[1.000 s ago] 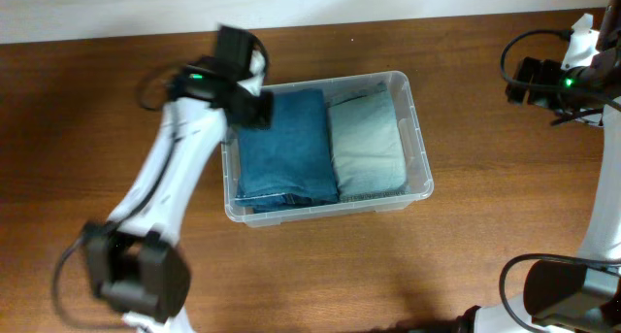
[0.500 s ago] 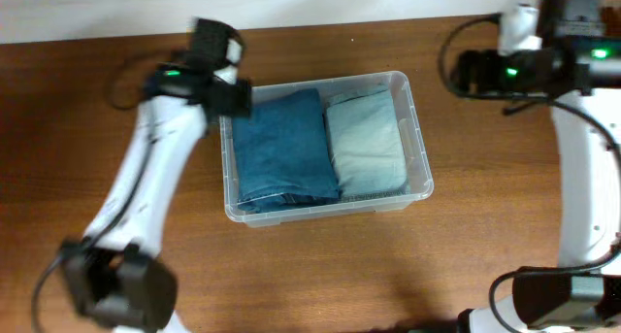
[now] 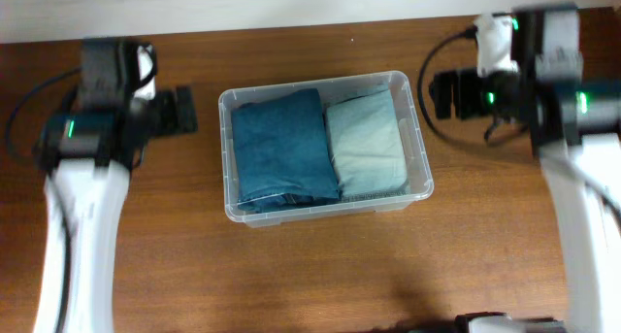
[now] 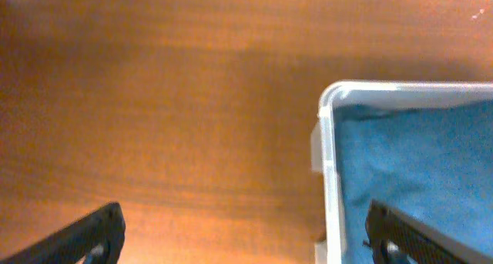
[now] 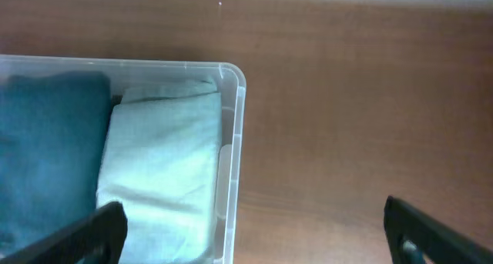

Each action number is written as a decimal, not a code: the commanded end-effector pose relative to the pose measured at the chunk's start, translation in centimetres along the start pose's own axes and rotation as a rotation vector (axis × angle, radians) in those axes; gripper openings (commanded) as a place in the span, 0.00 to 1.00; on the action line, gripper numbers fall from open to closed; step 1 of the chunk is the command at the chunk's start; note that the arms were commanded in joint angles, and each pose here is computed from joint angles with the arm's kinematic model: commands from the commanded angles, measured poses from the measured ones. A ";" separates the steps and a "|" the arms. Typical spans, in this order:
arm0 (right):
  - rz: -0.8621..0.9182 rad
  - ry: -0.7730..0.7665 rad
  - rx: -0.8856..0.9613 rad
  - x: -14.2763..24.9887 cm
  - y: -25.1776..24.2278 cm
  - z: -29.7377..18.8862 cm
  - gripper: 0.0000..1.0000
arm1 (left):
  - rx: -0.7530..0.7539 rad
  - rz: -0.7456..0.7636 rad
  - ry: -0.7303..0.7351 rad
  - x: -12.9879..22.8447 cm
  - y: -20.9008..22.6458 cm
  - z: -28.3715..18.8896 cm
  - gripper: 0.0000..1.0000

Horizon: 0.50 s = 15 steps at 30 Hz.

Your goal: Pack container

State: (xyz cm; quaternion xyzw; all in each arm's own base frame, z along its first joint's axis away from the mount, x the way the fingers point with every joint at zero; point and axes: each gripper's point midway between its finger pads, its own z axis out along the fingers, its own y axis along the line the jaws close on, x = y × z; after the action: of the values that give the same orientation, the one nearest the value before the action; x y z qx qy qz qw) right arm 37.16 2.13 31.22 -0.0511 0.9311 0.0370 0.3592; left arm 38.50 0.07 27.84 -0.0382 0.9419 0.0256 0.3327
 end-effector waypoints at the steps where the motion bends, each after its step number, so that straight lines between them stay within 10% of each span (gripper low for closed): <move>1: 0.019 -0.093 0.049 5.3 0.6 -2.9 0.98 | 0.033 0.002 -0.170 4.1 0.6 -6.0 0.99; 9: 0.029 -0.272 0.070 15.8 0.8 -4.7 0.98 | 0.044 -0.065 -0.457 11.5 2.1 -10.2 0.99; 15: 0.031 -0.179 0.069 22.2 0.8 -3.0 0.98 | 0.036 -0.057 -0.380 17.4 2.7 -11.2 0.99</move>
State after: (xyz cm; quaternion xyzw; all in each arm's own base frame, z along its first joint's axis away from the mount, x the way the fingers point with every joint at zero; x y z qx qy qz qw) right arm 19.65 1.29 20.63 -0.0268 0.8857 0.0169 0.4631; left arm 19.37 0.77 26.68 -0.0474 0.8545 0.0037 0.5173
